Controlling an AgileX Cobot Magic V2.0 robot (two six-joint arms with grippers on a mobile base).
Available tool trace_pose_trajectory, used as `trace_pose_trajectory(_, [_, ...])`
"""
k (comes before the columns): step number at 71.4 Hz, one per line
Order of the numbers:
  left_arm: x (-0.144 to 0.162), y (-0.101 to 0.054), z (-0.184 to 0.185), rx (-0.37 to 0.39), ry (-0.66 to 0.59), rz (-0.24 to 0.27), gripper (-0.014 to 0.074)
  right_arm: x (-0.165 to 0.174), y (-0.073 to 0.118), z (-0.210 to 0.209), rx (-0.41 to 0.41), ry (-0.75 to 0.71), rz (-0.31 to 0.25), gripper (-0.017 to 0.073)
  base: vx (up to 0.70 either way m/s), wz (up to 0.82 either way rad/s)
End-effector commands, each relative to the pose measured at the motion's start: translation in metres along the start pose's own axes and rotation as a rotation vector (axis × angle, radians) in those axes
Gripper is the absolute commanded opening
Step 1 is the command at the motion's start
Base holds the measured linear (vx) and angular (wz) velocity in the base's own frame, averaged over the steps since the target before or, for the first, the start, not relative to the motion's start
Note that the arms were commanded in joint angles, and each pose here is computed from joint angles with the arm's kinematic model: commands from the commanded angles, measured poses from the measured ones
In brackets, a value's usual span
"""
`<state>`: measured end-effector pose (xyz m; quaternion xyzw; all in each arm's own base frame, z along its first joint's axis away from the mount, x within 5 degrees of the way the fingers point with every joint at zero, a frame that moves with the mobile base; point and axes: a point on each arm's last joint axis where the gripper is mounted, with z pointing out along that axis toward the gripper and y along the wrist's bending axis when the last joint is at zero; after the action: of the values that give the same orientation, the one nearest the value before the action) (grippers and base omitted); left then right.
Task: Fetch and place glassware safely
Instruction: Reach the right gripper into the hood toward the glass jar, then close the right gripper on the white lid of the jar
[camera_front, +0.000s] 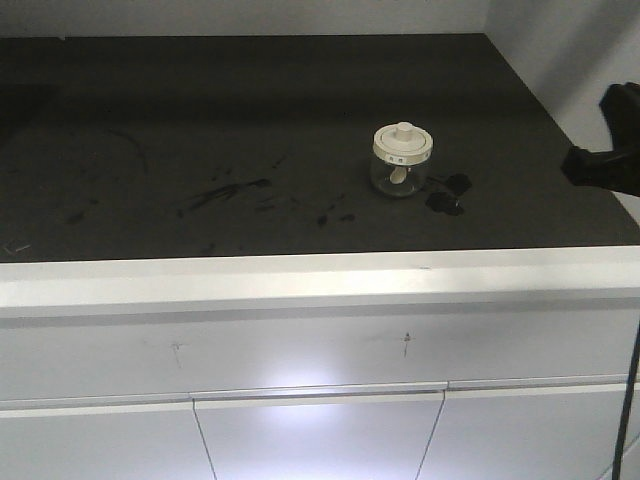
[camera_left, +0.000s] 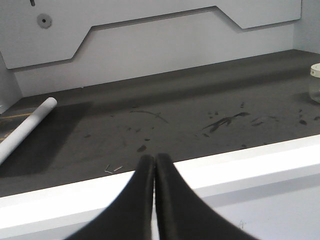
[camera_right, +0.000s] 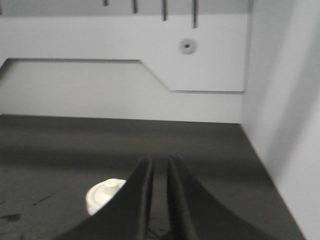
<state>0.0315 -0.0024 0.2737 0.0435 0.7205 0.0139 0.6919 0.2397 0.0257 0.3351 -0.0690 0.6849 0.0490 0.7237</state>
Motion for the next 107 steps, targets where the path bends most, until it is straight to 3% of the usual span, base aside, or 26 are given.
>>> trace_pose_trajectory(1, [-0.013, 0.001, -0.002, -0.001, -0.079, -0.008, -0.0007, -0.02, 0.014, 0.017, -0.082, -0.108, -0.041, 0.018, 0.0, 0.0])
trace_pose_trajectory(13, [-0.013, 0.001, -0.002, -0.001, -0.079, -0.008, -0.0007, -0.017, 0.032, 0.059, -0.151, -0.082, -0.034, 0.0389, 0.0, 0.0])
trace_pose_trajectory(20, [-0.013, 0.001, -0.002, -0.001, -0.079, -0.008, -0.0007, -0.016, 0.035, 0.083, -0.16, -0.076, -0.036, 0.0437, 0.0, 0.0])
trace_pose_trajectory(42, [-0.013, 0.001, -0.002, -0.001, -0.079, -0.008, -0.0007, 0.006, 0.038, 0.162, -0.161, -0.05, -0.035, 0.0437, 0.0, 0.0])
trace_pose_trajectory(64, [-0.013, 0.001, -0.002, -0.001, -0.079, -0.008, -0.0007, 0.048, 0.041, 0.222, -0.163, -0.01, -0.033, 0.0437, 0.0, 0.0])
trace_pose_trajectory(89, [-0.013, 0.001, -0.002, -0.001, -0.079, -0.008, -0.0007, 0.091, 0.044, 0.246, -0.171, 0.042, -0.027, 0.0437, 0.0, 0.0])
trace_pose_trajectory(107, [-0.013, 0.001, -0.002, -0.001, -0.079, -0.008, -0.0007, 0.102, 0.045, 0.248, -0.187, 0.054, -0.045, 0.0435, 0.0, 0.0])
